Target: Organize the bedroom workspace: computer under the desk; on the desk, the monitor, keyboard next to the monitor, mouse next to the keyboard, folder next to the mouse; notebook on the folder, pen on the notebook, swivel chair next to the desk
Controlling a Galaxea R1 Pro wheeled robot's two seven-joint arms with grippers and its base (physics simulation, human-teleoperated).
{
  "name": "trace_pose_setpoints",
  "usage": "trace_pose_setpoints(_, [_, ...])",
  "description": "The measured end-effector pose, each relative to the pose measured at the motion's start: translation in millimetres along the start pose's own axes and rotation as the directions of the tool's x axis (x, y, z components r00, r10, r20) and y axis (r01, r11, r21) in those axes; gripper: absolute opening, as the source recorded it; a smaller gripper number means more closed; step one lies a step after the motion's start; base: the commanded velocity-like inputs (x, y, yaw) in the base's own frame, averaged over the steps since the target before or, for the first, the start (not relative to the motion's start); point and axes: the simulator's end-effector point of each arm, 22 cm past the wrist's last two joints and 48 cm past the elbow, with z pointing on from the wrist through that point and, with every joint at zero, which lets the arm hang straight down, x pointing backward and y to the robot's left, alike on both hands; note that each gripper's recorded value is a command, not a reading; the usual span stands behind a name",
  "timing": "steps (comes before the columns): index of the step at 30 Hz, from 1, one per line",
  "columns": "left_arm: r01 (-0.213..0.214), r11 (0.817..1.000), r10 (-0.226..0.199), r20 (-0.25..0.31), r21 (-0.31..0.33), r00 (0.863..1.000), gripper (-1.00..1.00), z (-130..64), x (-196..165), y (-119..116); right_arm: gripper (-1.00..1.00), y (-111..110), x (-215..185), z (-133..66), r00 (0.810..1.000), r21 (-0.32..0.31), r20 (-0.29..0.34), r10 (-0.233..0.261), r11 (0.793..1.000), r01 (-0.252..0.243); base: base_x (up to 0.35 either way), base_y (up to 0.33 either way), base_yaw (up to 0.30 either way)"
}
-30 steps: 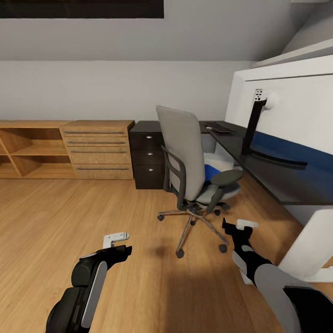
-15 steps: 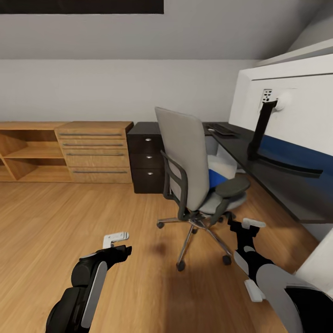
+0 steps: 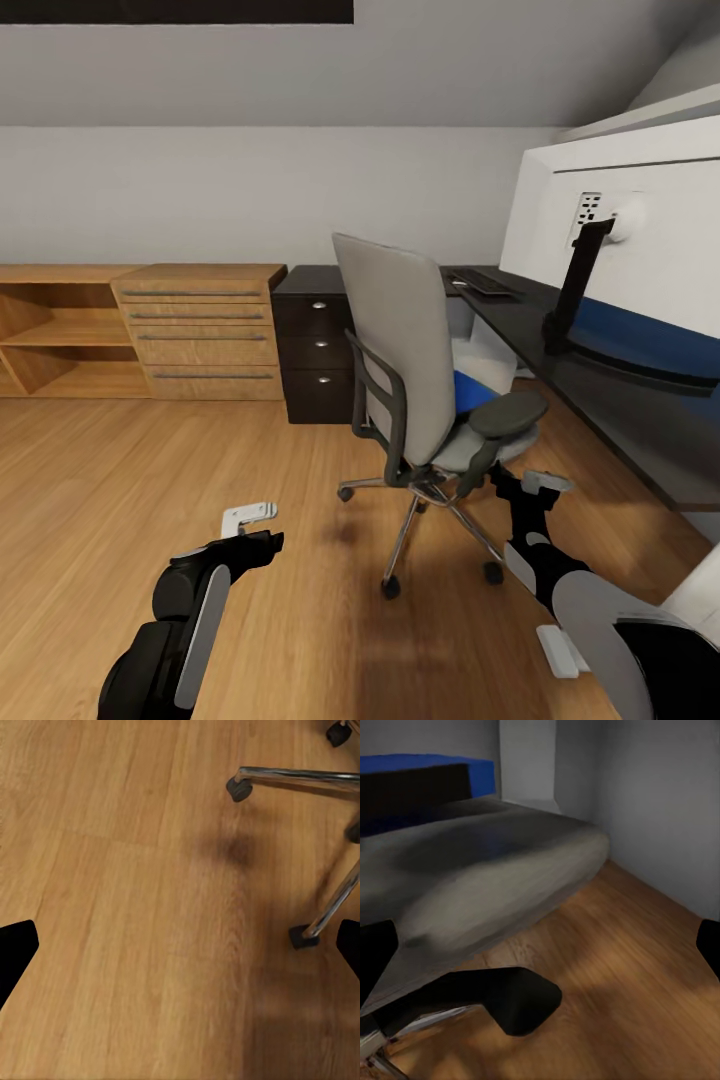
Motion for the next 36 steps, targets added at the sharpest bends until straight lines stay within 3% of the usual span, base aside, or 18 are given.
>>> trace_pose_setpoints(36, [0.01, 1.0, -0.01, -0.011, 0.013, 1.0, 1.0, 0.3, 4.0, -3.4, 1.0, 1.4, -7.1, -1.4, 1.0, 0.002, 0.01, 0.011, 1.0, -0.011, -0.037, 0.033, 0.231])
